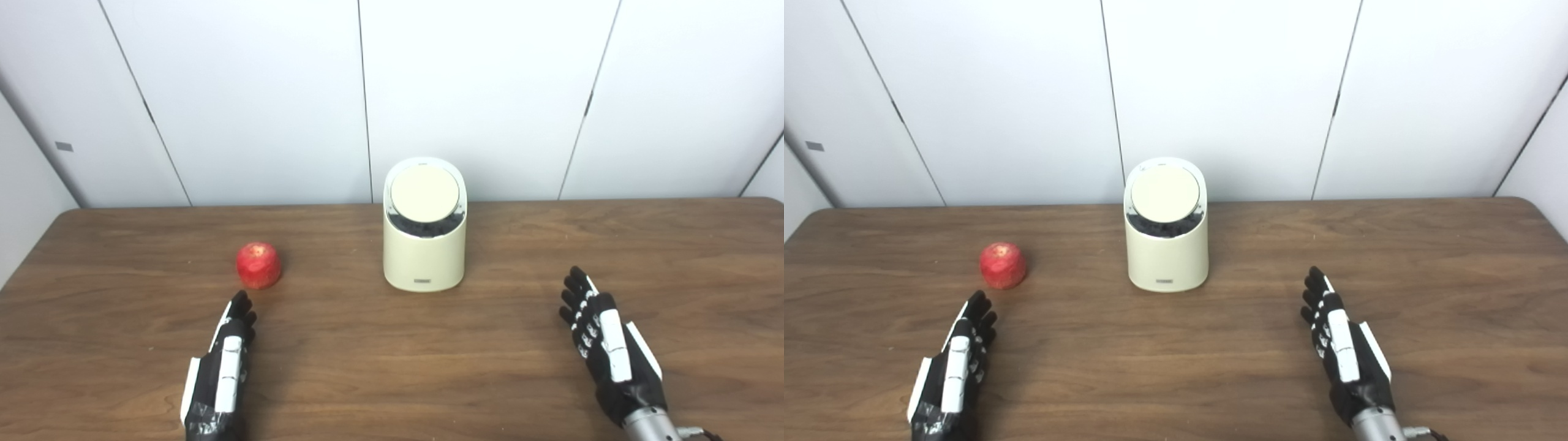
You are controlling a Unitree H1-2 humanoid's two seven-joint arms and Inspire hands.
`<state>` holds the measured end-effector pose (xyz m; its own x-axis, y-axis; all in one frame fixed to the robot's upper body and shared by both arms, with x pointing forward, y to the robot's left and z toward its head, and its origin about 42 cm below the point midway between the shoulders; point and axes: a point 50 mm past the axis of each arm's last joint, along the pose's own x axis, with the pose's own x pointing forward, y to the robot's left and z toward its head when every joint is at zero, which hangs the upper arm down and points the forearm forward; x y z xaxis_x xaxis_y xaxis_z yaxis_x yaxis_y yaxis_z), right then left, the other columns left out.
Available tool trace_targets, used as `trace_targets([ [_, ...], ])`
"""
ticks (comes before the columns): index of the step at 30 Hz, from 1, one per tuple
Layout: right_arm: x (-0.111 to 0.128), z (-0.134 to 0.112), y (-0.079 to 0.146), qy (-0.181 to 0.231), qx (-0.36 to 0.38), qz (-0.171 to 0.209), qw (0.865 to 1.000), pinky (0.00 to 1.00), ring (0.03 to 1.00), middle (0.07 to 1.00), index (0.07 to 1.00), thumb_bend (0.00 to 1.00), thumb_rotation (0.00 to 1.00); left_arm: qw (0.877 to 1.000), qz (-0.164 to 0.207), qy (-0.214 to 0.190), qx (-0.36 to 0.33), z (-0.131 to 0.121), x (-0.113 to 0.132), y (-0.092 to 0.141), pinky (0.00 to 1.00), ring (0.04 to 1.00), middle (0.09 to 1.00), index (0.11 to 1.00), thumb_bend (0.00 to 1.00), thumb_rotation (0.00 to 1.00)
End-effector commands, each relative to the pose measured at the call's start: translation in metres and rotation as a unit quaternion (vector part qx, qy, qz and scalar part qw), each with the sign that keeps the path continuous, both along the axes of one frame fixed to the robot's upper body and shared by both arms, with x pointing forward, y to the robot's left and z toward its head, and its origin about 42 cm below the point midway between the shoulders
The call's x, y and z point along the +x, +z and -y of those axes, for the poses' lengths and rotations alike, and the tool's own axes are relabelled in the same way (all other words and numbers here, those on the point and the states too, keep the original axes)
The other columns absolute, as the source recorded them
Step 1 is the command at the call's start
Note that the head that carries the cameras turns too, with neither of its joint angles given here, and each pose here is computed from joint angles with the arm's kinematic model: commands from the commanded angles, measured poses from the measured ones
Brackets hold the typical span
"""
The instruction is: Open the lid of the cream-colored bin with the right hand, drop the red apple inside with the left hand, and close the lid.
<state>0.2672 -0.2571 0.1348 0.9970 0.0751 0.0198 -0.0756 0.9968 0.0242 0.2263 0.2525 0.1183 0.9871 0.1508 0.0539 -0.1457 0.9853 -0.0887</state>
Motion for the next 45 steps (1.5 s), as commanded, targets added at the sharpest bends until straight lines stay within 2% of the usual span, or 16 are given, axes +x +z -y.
trace_targets([
  [1,0.004,-0.003,0.01,0.003,0.001,0.016,1.0,1.0,0.994,0.992,0.97,0.65,1.0,1.0,0.01,-0.005,0.0,0.002,0.004,0.003,1.0,0.97,0.971,0.975,0.61,0.88],
  [19,0.003,-0.003,0.011,0.007,-0.002,0.024,1.0,1.0,0.995,0.992,0.969,0.67,1.0,1.0,0.009,-0.008,0.001,0.002,0.002,0.001,1.0,0.976,0.976,0.981,0.6,0.88],
  [22,0.002,-0.002,0.009,0.005,-0.02,0.031,0.999,1.0,0.988,0.989,0.969,0.66,1.0,1.0,0.009,-0.012,0.004,0.003,0.001,-0.003,1.0,0.984,0.983,0.987,0.57,0.9],
  [25,0.003,0.0,0.005,0.003,-0.031,0.035,0.999,1.0,0.988,0.986,0.972,0.63,0.93,1.0,0.007,-0.01,0.008,0.006,-0.002,-0.006,1.0,0.985,0.99,0.992,0.55,0.9],
  [27,0.003,0.002,0.003,0.003,-0.031,0.038,0.999,1.0,0.987,0.986,0.973,0.61,0.92,1.0,0.005,-0.009,0.007,0.009,-0.003,-0.008,1.0,0.99,0.995,0.996,0.53,0.9],
  [32,0.007,0.005,0.0,0.007,-0.035,0.041,0.999,1.0,0.987,0.989,0.975,0.67,0.89,1.0,0.005,-0.01,0.002,0.013,-0.003,-0.012,1.0,0.996,0.996,0.999,0.5,0.9],
  [36,0.01,0.005,0.0,0.008,-0.04,0.048,0.998,0.99,0.98,0.986,0.983,0.67,0.75,1.0,0.008,-0.008,-0.005,0.017,-0.002,-0.014,1.0,0.999,0.994,1.0,0.47,0.91],
  [39,0.014,0.003,0.002,0.0,-0.043,0.057,0.997,0.94,0.959,0.971,0.98,0.71,0.67,1.0,0.006,-0.005,-0.01,0.018,-0.002,-0.015,1.0,0.999,0.994,1.0,0.47,0.91],
  [45,0.032,-0.005,0.019,-0.004,-0.07,0.081,0.994,0.88,0.932,0.953,0.967,0.75,0.66,1.0,0.008,-0.007,-0.004,0.018,-0.002,-0.017,1.0,0.998,0.995,1.0,0.45,0.93],
])
